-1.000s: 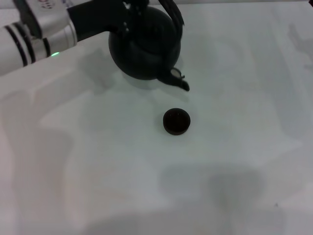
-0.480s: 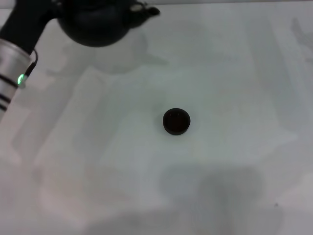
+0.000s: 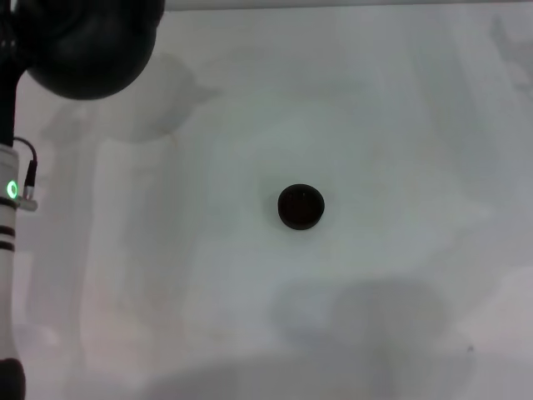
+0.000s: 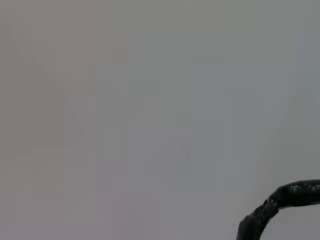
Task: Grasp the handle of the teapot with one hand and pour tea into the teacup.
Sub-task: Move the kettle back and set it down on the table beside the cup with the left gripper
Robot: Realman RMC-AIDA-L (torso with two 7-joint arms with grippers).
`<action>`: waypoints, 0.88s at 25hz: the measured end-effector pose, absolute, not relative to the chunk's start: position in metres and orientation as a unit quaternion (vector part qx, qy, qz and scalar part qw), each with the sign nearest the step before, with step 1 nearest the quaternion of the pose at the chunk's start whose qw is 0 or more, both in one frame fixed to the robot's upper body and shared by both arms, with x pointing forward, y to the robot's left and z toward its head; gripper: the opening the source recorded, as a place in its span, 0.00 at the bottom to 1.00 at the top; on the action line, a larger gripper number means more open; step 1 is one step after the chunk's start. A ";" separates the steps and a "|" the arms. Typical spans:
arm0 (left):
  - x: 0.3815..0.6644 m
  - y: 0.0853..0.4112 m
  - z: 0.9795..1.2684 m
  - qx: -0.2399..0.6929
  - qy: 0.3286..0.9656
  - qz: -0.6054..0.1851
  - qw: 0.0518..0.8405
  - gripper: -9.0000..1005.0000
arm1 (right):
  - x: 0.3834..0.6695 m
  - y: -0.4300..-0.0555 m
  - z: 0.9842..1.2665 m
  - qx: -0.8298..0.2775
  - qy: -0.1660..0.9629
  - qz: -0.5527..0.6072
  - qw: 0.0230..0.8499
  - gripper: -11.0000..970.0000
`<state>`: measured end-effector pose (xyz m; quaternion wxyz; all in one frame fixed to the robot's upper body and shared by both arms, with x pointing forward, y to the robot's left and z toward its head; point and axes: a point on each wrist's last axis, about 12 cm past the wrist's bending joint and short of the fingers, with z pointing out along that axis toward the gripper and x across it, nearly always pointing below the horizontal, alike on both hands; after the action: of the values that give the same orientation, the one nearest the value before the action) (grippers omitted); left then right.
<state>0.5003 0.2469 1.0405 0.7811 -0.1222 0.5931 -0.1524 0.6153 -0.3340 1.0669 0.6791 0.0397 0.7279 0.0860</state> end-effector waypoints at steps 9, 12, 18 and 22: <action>0.503 0.236 1.026 -0.146 0.645 -0.164 0.732 0.11 | 0.629 -0.323 1.077 0.026 0.723 0.092 0.684 0.87; 0.508 0.231 1.022 -0.133 0.667 -0.163 0.715 0.11 | 0.630 -0.322 1.078 0.025 0.723 0.093 0.684 0.87; 0.511 0.220 1.013 -0.083 0.706 -0.130 0.691 0.11 | 0.631 -0.322 1.077 0.028 0.728 0.089 0.679 0.87; 0.508 0.214 1.010 -0.055 0.718 -0.122 0.683 0.11 | 0.633 -0.322 1.077 0.027 0.730 0.088 0.677 0.87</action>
<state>0.5080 0.2139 1.0097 0.6827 -0.0546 0.7183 -0.1221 0.6326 -0.3217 1.0773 0.6772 0.0275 0.7301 0.0876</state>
